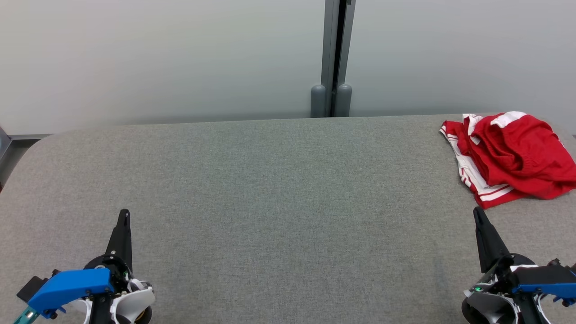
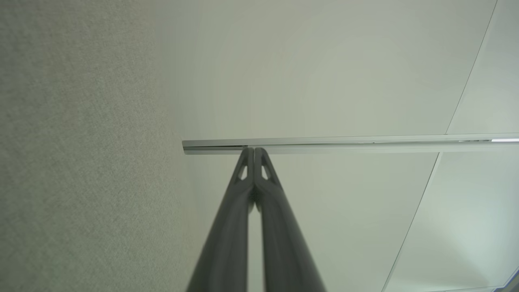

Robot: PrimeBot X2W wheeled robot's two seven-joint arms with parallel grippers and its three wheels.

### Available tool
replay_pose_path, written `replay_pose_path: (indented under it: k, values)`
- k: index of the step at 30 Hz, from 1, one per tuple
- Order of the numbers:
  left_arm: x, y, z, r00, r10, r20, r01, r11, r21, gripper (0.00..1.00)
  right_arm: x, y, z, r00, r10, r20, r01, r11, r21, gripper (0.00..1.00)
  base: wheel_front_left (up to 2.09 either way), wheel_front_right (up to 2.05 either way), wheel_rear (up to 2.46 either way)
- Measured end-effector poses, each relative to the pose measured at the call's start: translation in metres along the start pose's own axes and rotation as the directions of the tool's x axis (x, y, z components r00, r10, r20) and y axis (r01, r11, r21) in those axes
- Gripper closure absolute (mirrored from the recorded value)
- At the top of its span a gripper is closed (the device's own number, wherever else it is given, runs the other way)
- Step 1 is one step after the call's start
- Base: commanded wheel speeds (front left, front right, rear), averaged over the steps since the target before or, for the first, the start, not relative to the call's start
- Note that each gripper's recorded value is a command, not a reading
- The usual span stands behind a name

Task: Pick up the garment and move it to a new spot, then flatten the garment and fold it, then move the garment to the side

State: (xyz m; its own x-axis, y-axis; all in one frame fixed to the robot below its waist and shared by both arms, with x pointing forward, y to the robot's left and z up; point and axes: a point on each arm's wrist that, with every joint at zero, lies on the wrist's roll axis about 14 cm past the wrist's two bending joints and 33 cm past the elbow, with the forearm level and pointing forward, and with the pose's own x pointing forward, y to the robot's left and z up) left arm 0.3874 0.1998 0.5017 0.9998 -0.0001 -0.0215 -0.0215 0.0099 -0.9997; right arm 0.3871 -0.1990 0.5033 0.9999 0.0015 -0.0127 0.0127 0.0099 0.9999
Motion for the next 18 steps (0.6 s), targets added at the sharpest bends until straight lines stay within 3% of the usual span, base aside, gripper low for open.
replay_pose_path:
  k: [18]
  values:
    - [0.0001,-0.0014,0.0002,1.000,-0.006,0.000,0.006,1.000,-0.014,1.00,-0.0002,0.0001,0.0005,1.000,0.001,0.001,-0.001,1.000,0.013,1.00,0.00,0.00,0.00]
